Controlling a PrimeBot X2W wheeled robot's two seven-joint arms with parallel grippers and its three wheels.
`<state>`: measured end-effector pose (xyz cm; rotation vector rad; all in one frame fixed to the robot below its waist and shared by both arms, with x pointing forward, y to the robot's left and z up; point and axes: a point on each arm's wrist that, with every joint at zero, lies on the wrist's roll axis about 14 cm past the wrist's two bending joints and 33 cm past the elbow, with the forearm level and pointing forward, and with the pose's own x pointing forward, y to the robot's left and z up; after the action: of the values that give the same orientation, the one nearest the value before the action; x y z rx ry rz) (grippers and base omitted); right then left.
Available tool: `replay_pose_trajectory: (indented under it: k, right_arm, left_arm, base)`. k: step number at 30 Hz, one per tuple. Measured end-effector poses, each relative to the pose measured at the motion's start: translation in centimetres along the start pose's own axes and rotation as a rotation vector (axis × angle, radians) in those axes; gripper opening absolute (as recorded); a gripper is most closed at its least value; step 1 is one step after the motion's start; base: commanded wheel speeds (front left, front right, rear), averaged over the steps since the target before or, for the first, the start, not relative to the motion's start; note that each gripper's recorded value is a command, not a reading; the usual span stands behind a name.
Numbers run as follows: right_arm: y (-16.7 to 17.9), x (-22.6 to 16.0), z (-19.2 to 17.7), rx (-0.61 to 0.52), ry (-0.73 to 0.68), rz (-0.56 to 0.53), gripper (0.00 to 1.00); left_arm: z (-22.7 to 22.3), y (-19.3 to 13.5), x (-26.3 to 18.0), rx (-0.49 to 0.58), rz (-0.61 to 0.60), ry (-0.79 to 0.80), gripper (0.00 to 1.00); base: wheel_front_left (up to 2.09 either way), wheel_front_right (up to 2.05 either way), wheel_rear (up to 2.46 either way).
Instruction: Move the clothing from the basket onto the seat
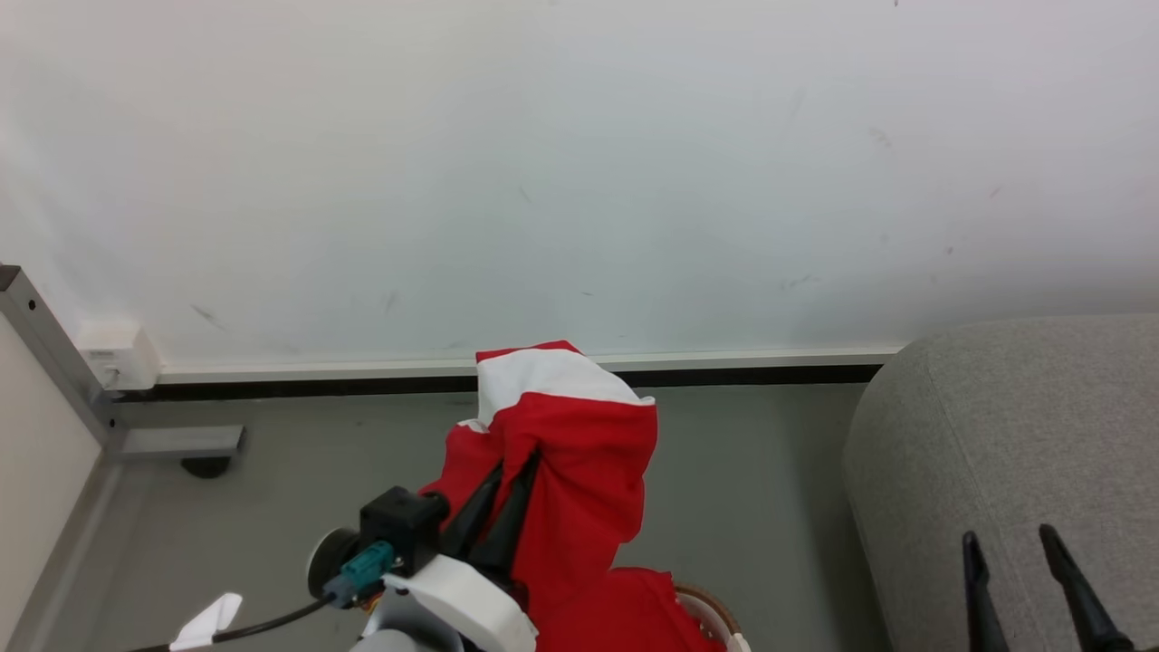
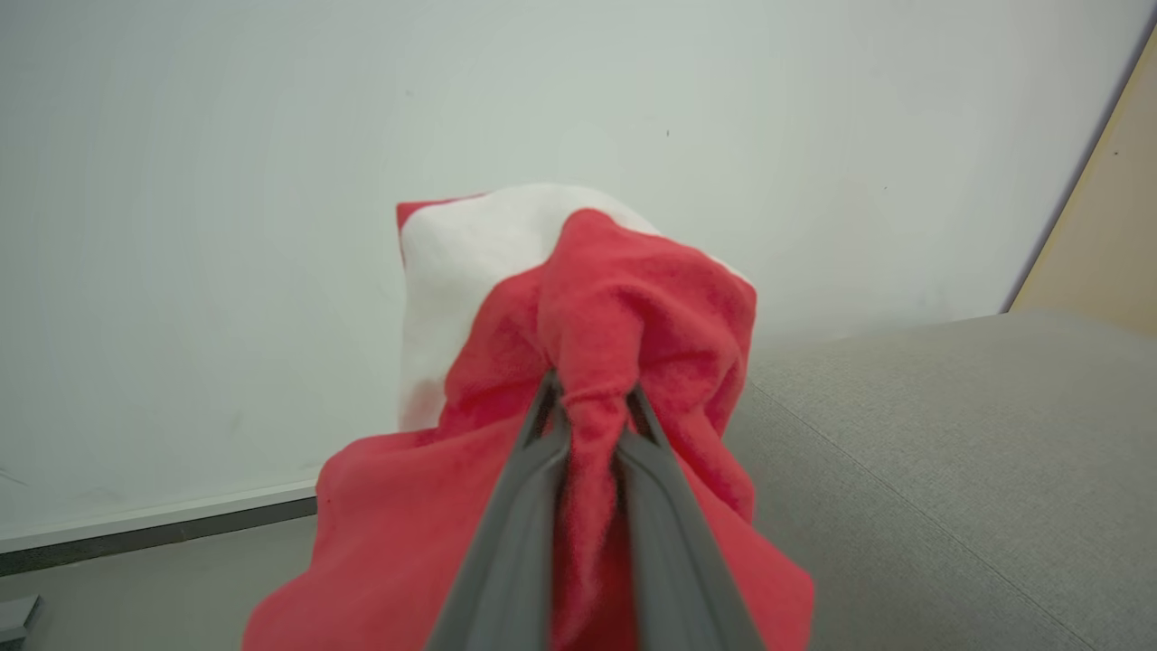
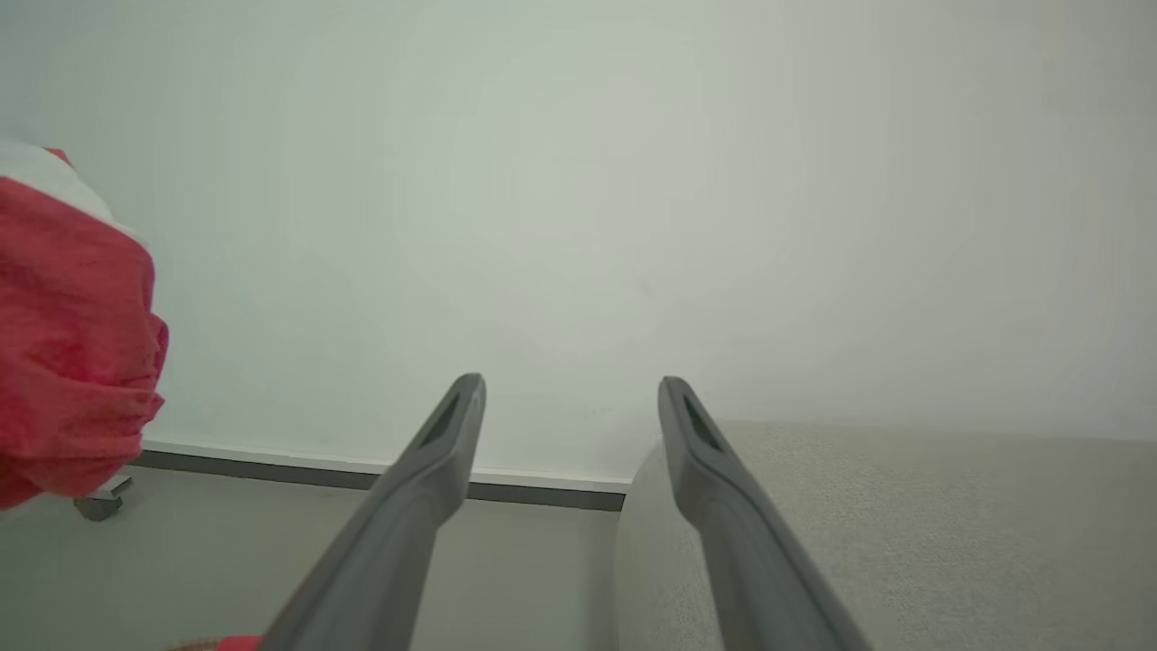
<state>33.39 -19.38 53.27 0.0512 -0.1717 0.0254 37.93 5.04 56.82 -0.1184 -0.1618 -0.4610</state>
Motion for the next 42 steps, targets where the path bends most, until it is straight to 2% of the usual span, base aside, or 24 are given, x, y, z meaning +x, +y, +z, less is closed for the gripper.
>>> replay_pose_trajectory:
  k: [5,13,20,25,32,33,34,35,42]
  right_arm:
    - [3.8,0.8,0.9,-0.006,-0.030,0.116,1.00]
    - [13.5,0.6,0.9,-0.001,-0.026,0.479,1.00]
    - [18.9,0.4,1.0,0.006,-0.021,0.682,1.00]
    - [21.0,0.6,0.7,-0.012,-0.010,0.755,1.00]
    - [21.9,1.4,-0.4,-0.044,0.021,0.763,1.00]
    - [21.9,1.3,-0.8,-0.041,0.036,0.761,0.37]
    - [21.9,1.4,-1.2,-0.033,0.049,0.755,0.09]
    - [21.9,1.4,-1.5,-0.021,0.063,0.749,0.00]
    - [21.8,1.9,-1.5,0.015,0.078,0.727,0.00]
  left_arm:
    - [-0.1,-0.6,0.1,-0.007,-0.019,0.004,0.00]
    - [0.4,-2.6,0.3,-0.027,-0.068,-0.007,0.00]
    - [0.7,-4.2,0.5,-0.038,-0.109,-0.010,0.00]
    - [0.8,-5.2,0.5,-0.045,-0.138,-0.010,0.00]
    - [1.1,-6.9,0.3,-0.088,-0.192,-0.002,0.00]
    - [1.2,-7.1,0.2,-0.098,-0.199,0.001,0.00]
    - [1.3,-7.3,0.1,-0.102,-0.205,0.002,0.00]
    - [1.2,-7.4,0.1,-0.101,-0.210,0.007,0.00]
    - [1.0,-7.3,-0.2,-0.104,-0.217,0.027,0.00]
  base:
    - [0.00,0.00,0.00]
    - [0.00,0.00,0.00]
    - [0.00,0.00,0.00]
    - [0.00,0.00,0.00]
    - [0.00,0.00,0.00]
    - [0.00,0.00,0.00]
    - [0.00,0.00,0.00]
    - [0.00,0.00,0.00]
    - [0.00,0.00,0.00]
